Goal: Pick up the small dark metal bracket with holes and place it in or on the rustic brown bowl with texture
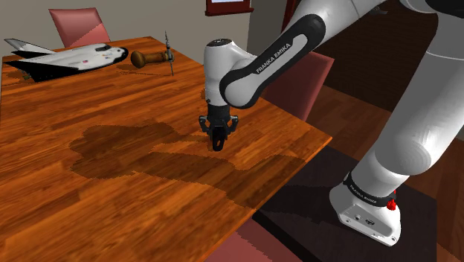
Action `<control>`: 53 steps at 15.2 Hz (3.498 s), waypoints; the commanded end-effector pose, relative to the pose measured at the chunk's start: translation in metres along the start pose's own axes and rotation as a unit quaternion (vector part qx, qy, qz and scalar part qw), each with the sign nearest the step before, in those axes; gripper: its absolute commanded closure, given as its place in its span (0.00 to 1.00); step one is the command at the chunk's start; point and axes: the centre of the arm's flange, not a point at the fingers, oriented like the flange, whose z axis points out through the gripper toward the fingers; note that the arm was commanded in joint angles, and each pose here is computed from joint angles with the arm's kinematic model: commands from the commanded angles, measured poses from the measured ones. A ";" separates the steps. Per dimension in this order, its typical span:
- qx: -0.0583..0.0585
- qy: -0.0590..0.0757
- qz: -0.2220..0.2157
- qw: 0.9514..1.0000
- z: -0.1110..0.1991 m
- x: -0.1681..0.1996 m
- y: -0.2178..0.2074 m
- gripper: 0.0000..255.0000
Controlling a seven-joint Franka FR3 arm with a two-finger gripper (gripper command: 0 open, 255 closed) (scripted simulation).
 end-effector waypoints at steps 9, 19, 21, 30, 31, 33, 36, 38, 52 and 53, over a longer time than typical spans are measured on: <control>0.000 0.000 0.000 1.000 -0.042 0.000 0.000 1.00; 0.000 0.000 0.000 1.000 -0.095 0.000 0.000 1.00; 0.000 0.000 0.000 1.000 -0.106 0.000 0.000 1.00; 0.000 0.000 0.000 1.000 -0.153 0.000 0.000 1.00; 0.000 0.000 0.000 1.000 -0.158 0.000 0.000 1.00; 0.000 0.000 0.000 1.000 -0.169 0.000 0.000 1.00; 0.000 0.000 0.000 1.000 -0.170 0.024 0.010 1.00; 0.000 0.000 0.000 1.000 -0.170 0.049 0.020 1.00; 0.000 0.000 0.000 1.000 -0.169 0.220 0.090 1.00; 0.000 0.000 0.000 1.000 -0.169 0.232 0.095 1.00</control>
